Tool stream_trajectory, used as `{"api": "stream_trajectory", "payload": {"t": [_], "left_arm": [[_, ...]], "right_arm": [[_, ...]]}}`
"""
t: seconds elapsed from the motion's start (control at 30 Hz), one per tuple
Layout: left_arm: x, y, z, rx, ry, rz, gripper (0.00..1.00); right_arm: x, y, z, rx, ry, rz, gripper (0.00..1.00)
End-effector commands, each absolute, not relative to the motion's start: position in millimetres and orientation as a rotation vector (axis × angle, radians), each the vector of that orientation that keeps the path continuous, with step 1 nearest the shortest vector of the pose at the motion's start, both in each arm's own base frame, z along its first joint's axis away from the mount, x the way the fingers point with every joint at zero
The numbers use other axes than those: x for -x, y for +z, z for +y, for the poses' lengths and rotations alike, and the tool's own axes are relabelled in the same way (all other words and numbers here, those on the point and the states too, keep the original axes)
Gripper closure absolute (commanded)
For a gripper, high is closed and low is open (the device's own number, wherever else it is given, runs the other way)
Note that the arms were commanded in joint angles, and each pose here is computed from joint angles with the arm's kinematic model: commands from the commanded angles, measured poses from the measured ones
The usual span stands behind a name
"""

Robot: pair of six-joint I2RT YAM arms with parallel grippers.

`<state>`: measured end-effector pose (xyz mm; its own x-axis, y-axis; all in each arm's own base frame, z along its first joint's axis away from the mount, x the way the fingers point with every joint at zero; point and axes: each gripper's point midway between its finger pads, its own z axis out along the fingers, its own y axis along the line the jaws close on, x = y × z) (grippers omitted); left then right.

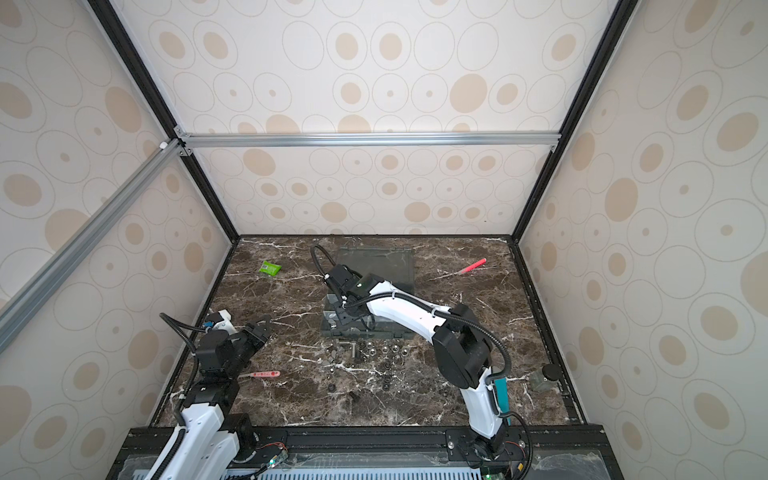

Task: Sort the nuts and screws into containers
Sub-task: 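Carry the wing nut over the organizer and open the right gripper into the compartment, then withdraw the right gripper while the left gripper moves to the wing nuts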

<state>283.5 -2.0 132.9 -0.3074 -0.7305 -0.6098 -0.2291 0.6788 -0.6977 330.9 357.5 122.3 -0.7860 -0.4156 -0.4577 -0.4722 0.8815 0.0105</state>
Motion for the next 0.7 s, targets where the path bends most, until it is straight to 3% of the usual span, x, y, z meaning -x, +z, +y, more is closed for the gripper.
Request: {"api": "stream_trajectory", "payload": {"t": [0.0, 0.67], "left_arm": [[-287, 142, -2, 0.752, -0.633, 1.821, 0.46], [-296, 144, -28, 0.643, -0.699, 1.894, 0.51]], "right_arm": [[-328, 140, 348, 0.615, 0.164, 2.577, 0.4], [-310, 156, 298, 0.467, 0.118, 2.56, 0.38]]}}
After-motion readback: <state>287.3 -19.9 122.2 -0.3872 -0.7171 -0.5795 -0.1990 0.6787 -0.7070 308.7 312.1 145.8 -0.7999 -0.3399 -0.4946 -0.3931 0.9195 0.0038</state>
